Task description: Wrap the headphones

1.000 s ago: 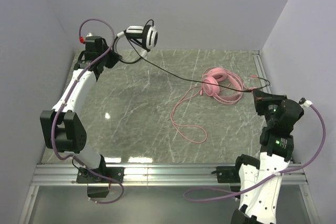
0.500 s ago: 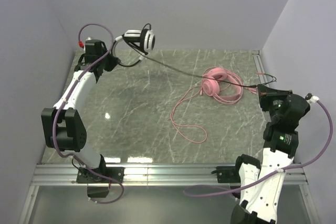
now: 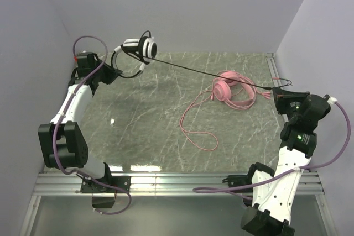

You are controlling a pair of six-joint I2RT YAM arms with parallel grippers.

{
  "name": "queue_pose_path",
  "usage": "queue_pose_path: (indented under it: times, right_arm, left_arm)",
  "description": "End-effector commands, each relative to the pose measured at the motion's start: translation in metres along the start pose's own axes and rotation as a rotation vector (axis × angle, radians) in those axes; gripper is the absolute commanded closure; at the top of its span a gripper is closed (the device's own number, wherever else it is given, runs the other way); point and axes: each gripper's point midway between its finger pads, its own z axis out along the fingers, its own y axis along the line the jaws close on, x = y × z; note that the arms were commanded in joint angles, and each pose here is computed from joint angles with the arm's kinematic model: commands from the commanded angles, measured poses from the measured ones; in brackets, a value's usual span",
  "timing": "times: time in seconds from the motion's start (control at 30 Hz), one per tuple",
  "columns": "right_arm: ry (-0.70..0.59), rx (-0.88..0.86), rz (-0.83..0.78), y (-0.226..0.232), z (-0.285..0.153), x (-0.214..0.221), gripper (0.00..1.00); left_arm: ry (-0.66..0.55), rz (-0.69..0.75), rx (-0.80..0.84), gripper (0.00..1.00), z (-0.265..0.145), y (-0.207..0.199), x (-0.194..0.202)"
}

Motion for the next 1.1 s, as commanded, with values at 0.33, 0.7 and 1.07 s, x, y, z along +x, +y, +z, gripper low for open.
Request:
queue_pose_path:
  times: [0.33,0.7,1.07]
  right_arm:
    - [-0.026,-0.001,-0.044,-0.018,0.01,-0.004,1.0]
    - [-0.035,0.053,-0.029,-0.037,0.028,-0.011,1.0]
    - [-0.058,0.079,-0.014,-0.043,0.036,-0.02,1.0]
  left_arm:
    - [-0.052,-0.072,0.411,1.0,-0.078,-0.118,-0.041]
    - [0.023,-0.036,0.515,1.0,-0.122,-0.142,-0.03]
    - [0.251,0.131,0.797,1.0,-0.18,-0.138,0.032]
